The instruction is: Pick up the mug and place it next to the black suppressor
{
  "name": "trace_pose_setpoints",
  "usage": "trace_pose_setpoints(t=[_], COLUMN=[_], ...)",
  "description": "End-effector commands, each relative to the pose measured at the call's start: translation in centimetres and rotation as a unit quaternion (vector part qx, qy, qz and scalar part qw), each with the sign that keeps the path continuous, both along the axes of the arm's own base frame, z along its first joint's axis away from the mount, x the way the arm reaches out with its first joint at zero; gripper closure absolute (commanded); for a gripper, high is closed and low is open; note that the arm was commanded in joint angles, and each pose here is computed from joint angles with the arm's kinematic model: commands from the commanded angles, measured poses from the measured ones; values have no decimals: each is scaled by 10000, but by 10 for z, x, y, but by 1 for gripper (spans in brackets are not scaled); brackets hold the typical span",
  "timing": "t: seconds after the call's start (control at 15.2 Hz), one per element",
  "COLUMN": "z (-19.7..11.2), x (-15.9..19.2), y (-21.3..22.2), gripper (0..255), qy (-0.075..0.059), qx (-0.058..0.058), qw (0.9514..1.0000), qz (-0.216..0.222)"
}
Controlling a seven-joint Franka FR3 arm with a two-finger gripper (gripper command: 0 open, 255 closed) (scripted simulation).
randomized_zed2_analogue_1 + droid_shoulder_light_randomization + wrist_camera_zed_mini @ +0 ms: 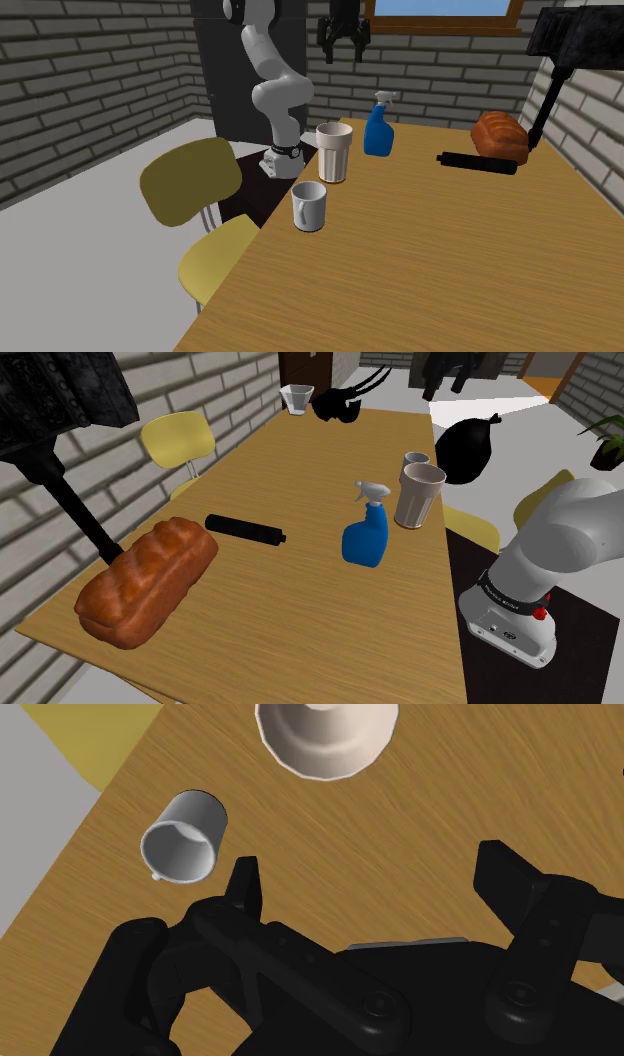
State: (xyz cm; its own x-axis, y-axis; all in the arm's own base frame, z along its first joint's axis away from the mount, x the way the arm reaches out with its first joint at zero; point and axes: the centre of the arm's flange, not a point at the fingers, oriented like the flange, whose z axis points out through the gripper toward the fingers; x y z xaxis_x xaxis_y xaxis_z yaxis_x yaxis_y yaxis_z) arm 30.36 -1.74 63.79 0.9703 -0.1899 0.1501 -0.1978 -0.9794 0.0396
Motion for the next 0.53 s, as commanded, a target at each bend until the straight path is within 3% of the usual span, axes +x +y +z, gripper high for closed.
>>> trace_pose_setpoints(t=[0.0, 0.46], z=[0, -71], x=[0, 35], y=[0, -46], gripper=[0, 0], qy=[0, 4], qx=[0, -27], qw=[10000, 9999], qz=[0, -145])
